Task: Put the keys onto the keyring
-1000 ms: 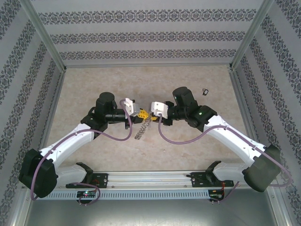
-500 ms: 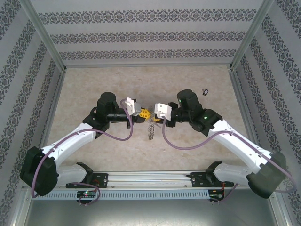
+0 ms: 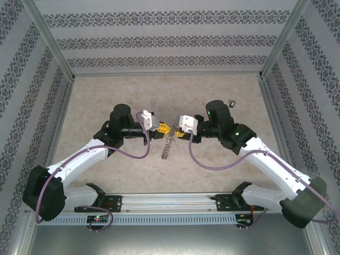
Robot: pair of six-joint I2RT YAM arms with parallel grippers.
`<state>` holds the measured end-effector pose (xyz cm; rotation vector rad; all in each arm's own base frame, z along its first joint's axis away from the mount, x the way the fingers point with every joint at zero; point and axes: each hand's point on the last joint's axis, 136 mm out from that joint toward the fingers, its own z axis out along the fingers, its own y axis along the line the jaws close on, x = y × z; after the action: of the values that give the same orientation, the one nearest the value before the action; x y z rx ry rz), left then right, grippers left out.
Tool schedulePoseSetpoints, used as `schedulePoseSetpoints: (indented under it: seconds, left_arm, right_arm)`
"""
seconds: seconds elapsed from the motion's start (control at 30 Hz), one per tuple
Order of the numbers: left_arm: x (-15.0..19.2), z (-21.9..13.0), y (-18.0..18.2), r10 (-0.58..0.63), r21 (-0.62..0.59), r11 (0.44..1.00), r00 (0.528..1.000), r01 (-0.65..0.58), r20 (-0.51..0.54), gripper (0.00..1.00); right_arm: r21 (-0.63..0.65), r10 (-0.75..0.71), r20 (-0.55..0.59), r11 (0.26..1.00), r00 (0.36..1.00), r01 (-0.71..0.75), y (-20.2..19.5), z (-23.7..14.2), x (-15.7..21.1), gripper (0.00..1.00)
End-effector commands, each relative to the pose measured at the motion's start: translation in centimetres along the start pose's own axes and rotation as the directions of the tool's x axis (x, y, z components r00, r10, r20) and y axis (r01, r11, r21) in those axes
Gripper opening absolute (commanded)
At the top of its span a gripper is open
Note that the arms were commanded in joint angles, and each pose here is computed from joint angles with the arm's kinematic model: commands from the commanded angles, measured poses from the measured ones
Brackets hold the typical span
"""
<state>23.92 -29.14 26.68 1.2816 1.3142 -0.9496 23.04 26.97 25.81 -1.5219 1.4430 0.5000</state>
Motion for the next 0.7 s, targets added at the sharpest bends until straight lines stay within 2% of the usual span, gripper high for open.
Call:
schedulePoseSetpoints:
  seconds: [0.0,0.57,0.67]
  left_arm:
    - [-1.73,0.30,-0.67,0.040,0.034,0.999,0.998,-0.042,0.054,0.00]
    - [-1.26,0.52,-0.67,0.029,0.046,0.998,0.999,-0.031,0.039,0.00]
    - [-1.23,0.54,-0.60,0.029,0.045,0.999,0.999,-0.030,0.038,0.00]
  right_arm:
    - [-0.044,0.005,0.038,0.999,0.999,-0.003,0.53,0.65,-1.12,0.33]
    - [-0.059,0.008,0.034,0.998,0.999,-0.006,0.73,0.80,-1.20,0.27]
    - [-0.068,0.013,0.032,0.998,0.999,-0.011,0.74,0.99,-1.14,0.21]
